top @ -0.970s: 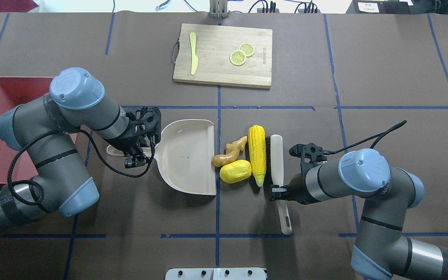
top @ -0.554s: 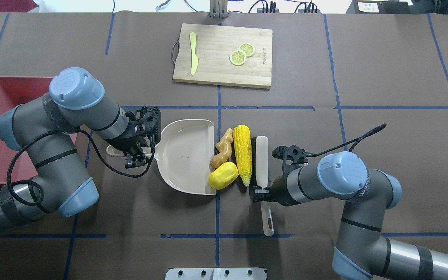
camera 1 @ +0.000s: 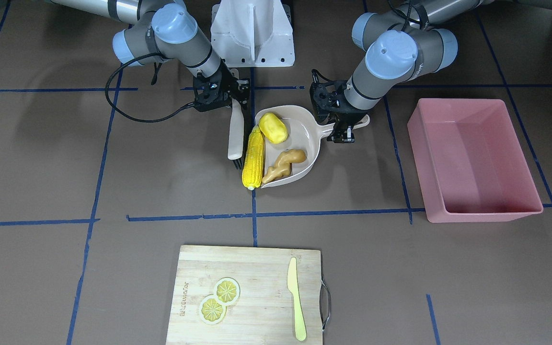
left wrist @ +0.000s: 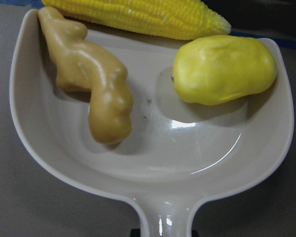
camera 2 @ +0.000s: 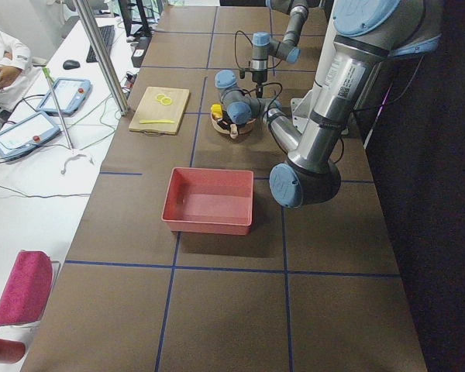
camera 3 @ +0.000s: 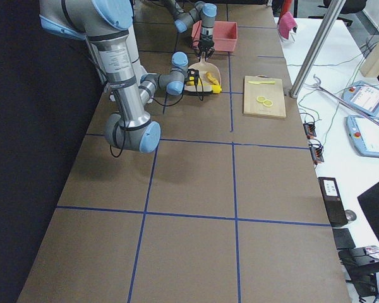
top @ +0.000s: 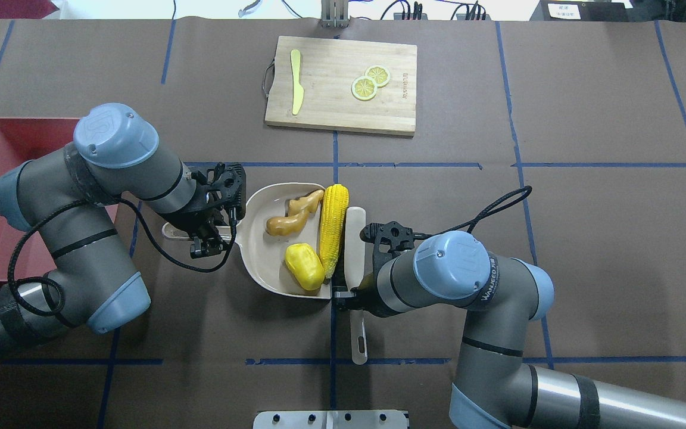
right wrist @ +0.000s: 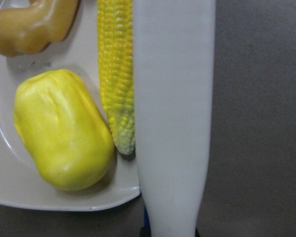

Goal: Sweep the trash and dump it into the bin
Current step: 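Sweep the corn, ginger and potato into the dustpan with the brush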

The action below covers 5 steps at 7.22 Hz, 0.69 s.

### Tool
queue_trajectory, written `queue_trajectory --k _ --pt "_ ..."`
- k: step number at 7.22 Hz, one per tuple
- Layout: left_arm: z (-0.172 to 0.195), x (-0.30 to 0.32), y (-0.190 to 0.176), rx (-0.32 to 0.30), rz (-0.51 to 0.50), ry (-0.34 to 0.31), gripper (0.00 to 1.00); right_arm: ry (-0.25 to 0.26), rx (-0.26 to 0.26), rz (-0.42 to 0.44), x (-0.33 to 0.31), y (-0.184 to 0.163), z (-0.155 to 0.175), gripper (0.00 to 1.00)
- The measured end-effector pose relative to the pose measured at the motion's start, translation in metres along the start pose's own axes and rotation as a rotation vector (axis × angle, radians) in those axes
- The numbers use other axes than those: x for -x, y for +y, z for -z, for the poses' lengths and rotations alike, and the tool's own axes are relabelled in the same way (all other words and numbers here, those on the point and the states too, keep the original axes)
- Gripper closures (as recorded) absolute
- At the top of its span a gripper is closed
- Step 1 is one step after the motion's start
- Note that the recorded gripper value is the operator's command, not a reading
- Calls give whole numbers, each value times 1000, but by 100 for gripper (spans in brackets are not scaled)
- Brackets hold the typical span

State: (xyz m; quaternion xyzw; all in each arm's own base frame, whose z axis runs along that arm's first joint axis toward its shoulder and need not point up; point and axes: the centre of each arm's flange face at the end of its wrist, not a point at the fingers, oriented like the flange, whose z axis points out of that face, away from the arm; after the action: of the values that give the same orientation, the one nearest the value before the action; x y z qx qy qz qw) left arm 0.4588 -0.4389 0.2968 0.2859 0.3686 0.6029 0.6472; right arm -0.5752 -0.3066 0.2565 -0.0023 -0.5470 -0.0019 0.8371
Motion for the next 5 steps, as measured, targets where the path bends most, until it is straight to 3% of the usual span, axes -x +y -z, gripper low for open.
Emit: queue_trajectory --k 5 --pt "0 0 0 -1 0 0 100 11 3 3 39 -4 -17 100"
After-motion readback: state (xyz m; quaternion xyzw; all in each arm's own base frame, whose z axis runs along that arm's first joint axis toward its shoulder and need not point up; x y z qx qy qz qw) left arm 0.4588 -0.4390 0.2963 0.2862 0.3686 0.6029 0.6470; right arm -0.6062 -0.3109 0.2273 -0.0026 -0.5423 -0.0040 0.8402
